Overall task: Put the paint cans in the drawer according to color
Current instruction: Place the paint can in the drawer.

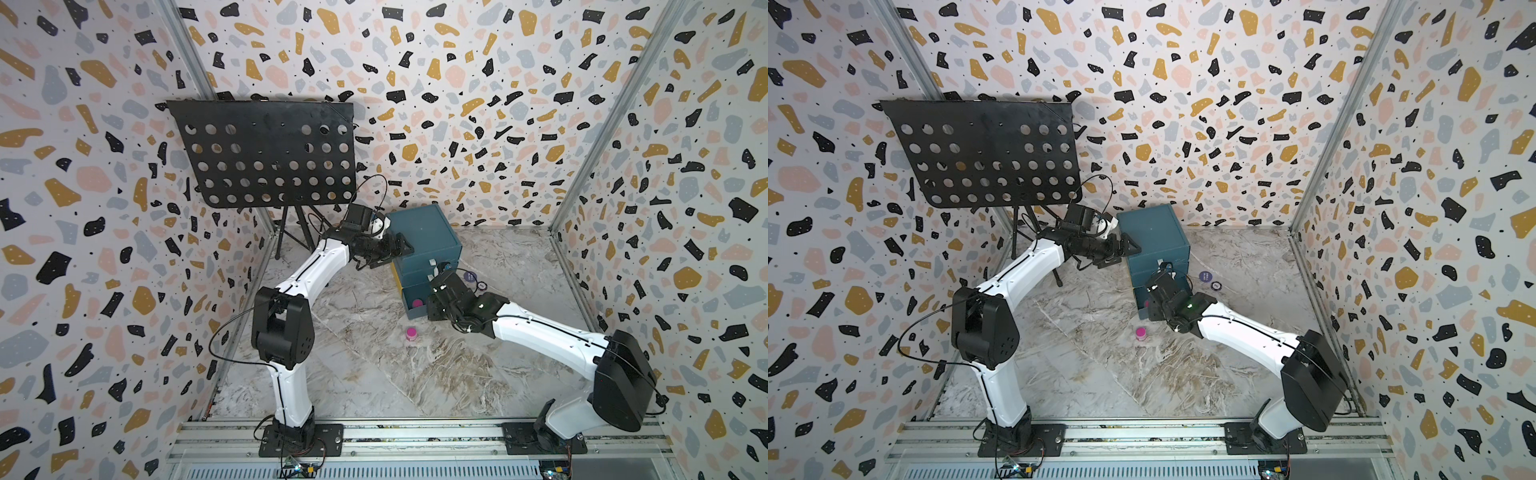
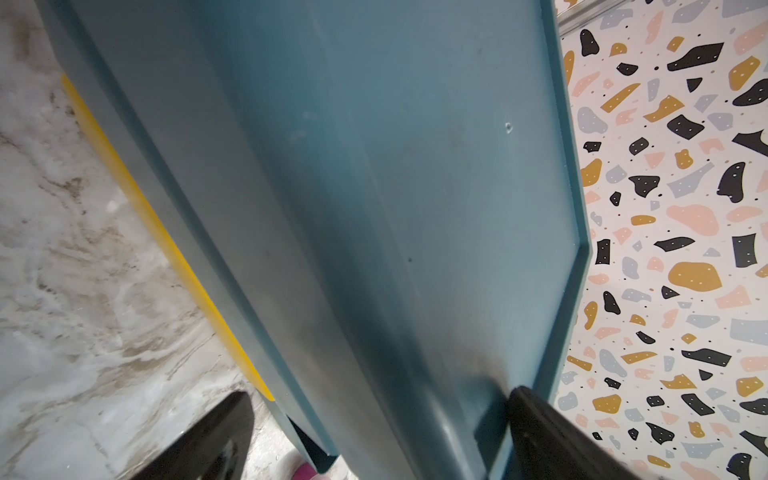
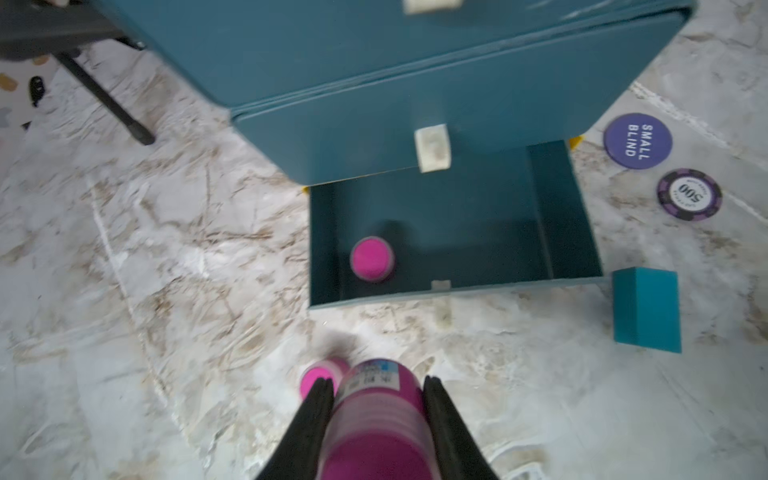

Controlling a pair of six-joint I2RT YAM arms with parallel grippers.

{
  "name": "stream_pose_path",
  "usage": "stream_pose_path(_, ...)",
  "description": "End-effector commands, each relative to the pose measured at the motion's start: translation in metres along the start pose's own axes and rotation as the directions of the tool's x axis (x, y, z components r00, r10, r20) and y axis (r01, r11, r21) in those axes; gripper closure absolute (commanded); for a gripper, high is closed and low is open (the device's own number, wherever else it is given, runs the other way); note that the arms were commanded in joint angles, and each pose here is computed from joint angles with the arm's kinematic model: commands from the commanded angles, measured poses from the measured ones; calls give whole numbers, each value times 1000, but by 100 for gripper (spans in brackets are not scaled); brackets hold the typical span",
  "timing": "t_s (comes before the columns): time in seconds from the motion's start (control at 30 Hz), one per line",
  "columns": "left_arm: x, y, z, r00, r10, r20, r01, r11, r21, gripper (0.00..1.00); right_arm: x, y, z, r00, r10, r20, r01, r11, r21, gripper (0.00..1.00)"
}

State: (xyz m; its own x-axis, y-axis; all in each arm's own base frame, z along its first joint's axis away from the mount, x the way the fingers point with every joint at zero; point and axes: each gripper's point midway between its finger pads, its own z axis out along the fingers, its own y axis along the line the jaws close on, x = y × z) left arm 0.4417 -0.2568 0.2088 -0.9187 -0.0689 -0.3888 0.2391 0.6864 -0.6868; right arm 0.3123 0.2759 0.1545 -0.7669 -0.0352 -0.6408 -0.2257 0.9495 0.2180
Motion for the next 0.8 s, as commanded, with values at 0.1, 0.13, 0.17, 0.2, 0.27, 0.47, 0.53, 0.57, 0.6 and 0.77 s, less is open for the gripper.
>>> stream_pose_path(0.1, 1, 1, -1, 1000, 8, 2, -8, 1000, -4, 2, -32, 4, 23, 1000, 10, 4, -10, 999, -49, 78)
stream_pose_path(0.13, 1, 1, 0, 1000, 8, 1, -8, 1000, -4, 2, -34, 3, 28, 1000, 18, 7, -18, 999, -49, 78)
stream_pose_path(0.17, 1, 2, 0, 1000, 8, 2, -8, 1000, -5, 2, -36, 1, 35, 1000, 28, 10, -27, 999, -47, 79)
stream_pose_path(0.2, 1, 2, 0, 1000, 8, 1, -8, 1000, -5, 2, -39, 0, 40, 999, 38, 16, -38, 998, -48, 79)
stream_pose_path(0.27, 0, 2, 0, 1000, 7, 0, -7, 1000, -5, 2, -42, -2, 48, 999, 48, 20, -48, 998, -39, 78)
stream_pose_path(0.47, 0, 3, 0, 1000, 5, 0, -5, 1000, -8, 2, -31, -6, 65, 997, 63, -43, -63, 998, -1, 46)
stream_pose_path(0.53, 0, 4, 1, 1000, 5, -1, -5, 1000, -9, 2, -27, -6, 60, 996, 69, -50, -70, 998, -6, 41)
stream_pose_path(0.57, 0, 3, 1, 1000, 5, -1, -5, 1000, -8, 2, -26, -7, 55, 997, 66, -46, -66, 998, -9, 37)
stream_pose_path(0.6, 0, 3, 1, 1000, 4, -1, -4, 1000, -8, 2, -25, -9, 49, 998, 58, -40, -58, 998, 3, 33)
stream_pose_path(0.77, 0, 4, 2, 1000, 3, -3, -3, 1000, -8, 2, -13, 0, 16, 999, 37, -26, -37, 999, -6, 32)
